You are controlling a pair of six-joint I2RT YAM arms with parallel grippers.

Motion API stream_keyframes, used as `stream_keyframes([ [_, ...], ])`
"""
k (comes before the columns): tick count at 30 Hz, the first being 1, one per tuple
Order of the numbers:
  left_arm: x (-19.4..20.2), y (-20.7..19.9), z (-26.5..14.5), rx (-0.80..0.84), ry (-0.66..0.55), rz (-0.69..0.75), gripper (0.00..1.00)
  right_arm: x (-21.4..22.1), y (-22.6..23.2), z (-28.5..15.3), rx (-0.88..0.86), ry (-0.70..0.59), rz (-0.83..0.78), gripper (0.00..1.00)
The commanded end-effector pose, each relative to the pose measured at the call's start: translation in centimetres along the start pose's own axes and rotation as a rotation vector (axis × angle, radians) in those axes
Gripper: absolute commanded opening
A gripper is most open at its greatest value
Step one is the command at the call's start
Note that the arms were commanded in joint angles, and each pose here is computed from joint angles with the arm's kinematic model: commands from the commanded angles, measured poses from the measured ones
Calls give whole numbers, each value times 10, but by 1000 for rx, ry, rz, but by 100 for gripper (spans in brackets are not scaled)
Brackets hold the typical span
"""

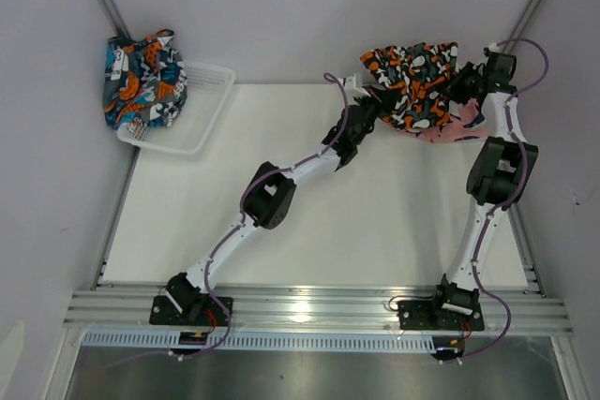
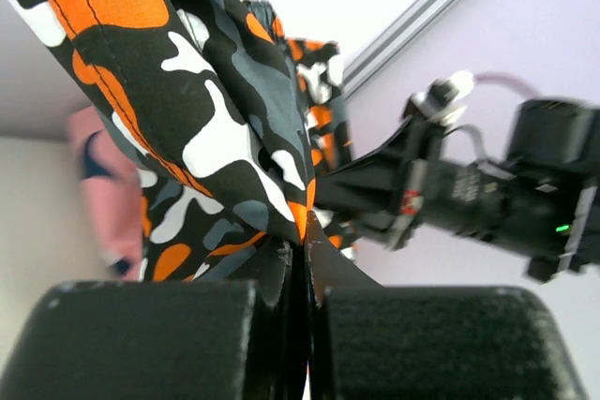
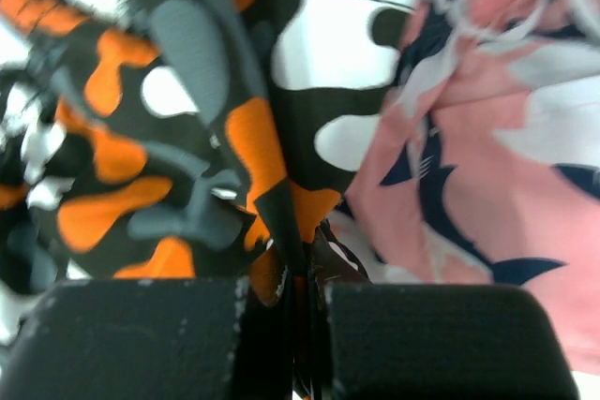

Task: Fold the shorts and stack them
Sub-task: Neatly place the folded shorts to the corner

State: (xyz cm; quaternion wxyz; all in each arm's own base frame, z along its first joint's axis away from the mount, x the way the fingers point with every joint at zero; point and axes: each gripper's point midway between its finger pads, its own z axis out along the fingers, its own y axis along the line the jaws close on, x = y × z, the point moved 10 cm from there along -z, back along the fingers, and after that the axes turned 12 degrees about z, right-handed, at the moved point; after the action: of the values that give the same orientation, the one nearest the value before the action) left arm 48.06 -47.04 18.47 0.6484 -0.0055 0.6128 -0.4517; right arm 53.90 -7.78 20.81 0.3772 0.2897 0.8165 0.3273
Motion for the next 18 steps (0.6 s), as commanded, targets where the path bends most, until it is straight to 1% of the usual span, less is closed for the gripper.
stream_keyframes([
  [1, -23, -26, 6, 71, -287, -122, 0, -34, 17, -31, -65, -155, 6, 0],
  [5, -14, -29, 5, 29, -309, -203, 0, -47, 4, -43, -62, -192, 43, 0],
  [8, -10, -30, 4, 2, -331, -255, 0, -52, 5, -50, -72, -195, 45, 0],
  [11, -13, -36, 4, 4, -344, -256, 0, -51, 9, -53, -96, -178, 34, 0],
  [14, -14, -38, 4, 3, -336, -222, 0, -50, 14, -53, -110, -175, 21, 0],
  [18, -21, -38, 7, -25, -368, -186, 0, -58, 15, -52, -110, -182, 37, 0],
])
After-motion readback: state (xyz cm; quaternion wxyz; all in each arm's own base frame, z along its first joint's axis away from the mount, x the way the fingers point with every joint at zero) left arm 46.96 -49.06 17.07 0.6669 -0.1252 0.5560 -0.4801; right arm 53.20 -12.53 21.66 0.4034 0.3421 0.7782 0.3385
